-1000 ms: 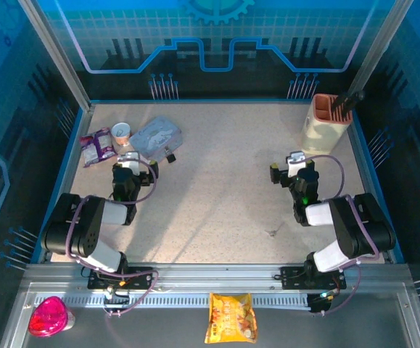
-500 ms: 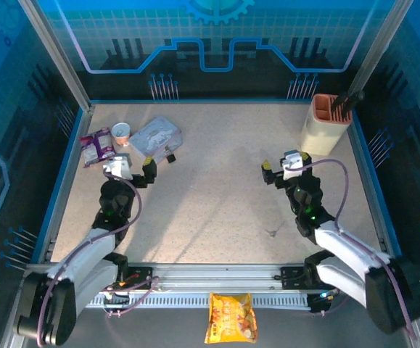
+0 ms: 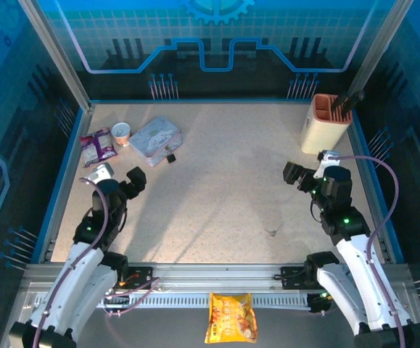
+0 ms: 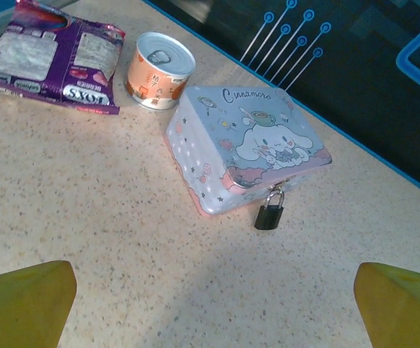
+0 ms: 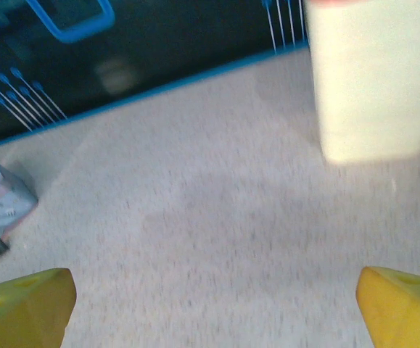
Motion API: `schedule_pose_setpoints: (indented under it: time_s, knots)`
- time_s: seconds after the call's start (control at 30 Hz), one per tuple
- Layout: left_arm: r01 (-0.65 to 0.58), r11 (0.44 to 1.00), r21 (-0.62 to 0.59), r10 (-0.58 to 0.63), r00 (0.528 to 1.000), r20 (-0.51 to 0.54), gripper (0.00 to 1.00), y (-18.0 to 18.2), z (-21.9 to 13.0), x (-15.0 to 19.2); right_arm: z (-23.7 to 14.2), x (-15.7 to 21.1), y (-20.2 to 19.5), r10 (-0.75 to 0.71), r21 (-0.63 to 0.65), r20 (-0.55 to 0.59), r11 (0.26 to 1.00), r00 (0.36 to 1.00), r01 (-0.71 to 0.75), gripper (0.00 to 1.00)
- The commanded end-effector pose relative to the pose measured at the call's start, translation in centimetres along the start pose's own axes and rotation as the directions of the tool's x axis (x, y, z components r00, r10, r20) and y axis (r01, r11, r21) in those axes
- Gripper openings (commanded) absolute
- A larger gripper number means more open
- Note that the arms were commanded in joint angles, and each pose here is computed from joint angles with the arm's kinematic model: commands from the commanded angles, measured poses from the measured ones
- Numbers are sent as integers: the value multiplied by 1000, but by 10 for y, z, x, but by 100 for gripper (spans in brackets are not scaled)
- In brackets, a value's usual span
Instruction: Unlock a padlock with a key
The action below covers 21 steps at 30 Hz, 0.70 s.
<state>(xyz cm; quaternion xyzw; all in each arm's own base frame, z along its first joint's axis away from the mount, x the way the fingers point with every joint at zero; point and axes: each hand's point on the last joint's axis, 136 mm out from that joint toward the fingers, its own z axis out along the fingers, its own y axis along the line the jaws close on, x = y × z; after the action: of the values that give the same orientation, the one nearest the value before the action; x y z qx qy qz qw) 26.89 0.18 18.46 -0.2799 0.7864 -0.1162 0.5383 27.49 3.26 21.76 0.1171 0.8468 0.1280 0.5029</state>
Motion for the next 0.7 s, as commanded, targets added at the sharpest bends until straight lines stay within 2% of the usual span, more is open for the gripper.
schedule_pose_setpoints:
  time_s: [0.0,0.1,0.2,0.33,0.43,0.53,0.6,0.67]
  knots:
    - [35,996,83,-29,997,-72,99,-6,-6,19,-14,26,8,59,-18,-205,998,977,-64,100]
    - [41,971,234,1,985,-175,99,-36,-6,35,-20,43,10,37,10,-311,999,950,-35,100]
    - [3,935,354,86,968,-235,99,-67,-10,48,-24,66,9,8,56,-382,998,924,15,100]
    - [-113,887,448,239,942,-236,99,-99,-16,69,-29,96,7,13,114,-454,992,891,44,98]
    - [-201,834,514,372,893,-255,99,-122,-20,97,-31,115,6,27,147,-491,988,871,52,96]
    - [-304,746,593,512,831,-217,99,-141,-29,125,-33,133,4,44,177,-530,982,847,60,93]
    - [-351,702,620,570,799,-192,99,-146,-31,140,-33,145,3,63,193,-557,980,828,55,91]
    - [-367,682,632,590,787,-180,99,-147,-30,150,-34,161,0,91,219,-587,975,805,49,88]
